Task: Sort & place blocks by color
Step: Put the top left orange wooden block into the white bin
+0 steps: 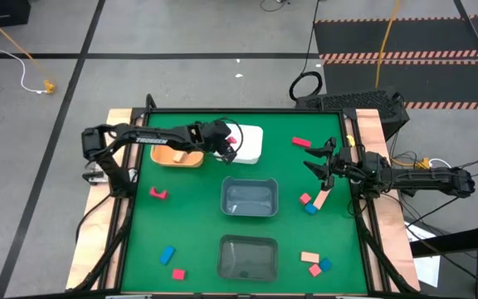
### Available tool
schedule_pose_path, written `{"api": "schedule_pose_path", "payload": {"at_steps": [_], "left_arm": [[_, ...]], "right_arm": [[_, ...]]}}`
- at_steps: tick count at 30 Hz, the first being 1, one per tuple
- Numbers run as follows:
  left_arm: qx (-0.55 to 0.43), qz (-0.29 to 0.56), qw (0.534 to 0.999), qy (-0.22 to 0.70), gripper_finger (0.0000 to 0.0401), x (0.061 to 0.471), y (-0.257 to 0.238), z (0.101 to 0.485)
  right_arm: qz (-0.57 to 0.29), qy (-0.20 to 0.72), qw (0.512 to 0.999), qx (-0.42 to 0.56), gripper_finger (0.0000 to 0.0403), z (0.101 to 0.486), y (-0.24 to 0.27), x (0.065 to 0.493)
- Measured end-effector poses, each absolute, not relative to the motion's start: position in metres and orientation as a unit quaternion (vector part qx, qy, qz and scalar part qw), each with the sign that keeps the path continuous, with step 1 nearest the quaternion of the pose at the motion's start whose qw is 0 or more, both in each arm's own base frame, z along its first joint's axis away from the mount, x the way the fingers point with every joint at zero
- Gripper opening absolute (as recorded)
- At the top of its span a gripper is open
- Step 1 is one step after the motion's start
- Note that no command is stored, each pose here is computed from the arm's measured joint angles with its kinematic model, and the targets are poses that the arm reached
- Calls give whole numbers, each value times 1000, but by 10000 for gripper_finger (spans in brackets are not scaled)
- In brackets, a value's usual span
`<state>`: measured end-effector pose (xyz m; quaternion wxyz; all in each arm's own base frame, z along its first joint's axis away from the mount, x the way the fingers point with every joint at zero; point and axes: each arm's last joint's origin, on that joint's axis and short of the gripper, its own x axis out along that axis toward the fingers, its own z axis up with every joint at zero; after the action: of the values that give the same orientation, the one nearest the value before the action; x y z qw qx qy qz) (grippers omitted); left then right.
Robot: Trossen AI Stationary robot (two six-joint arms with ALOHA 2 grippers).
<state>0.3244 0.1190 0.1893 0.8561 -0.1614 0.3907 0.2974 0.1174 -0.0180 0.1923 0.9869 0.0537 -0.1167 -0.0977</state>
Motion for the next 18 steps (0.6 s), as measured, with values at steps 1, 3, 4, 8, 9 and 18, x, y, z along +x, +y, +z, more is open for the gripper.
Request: {"api": "schedule_pose_path", "payload": {"at_steps": [1, 3, 4, 8, 9, 18], "left_arm": [[-163, 298, 853, 397, 52, 324, 119, 187], [-170, 300, 850, 399, 52, 326, 119, 183], [-173, 298, 848, 402, 52, 325, 118, 182], [-175, 299, 847, 403, 53, 325, 118, 182], [-176, 299, 847, 403, 53, 325, 118, 182], [-212, 316, 839, 390, 67, 325, 118, 182]], "right_arm": [[-97, -117, 987, 54, 210, 192, -18, 117], [-98, -117, 987, 54, 210, 192, -18, 117], [-98, -117, 987, 54, 210, 192, -18, 117], [-98, -116, 987, 54, 210, 192, -18, 117], [-98, -117, 987, 54, 210, 192, -18, 117], [-98, -117, 987, 54, 210, 192, -18, 117]]}}
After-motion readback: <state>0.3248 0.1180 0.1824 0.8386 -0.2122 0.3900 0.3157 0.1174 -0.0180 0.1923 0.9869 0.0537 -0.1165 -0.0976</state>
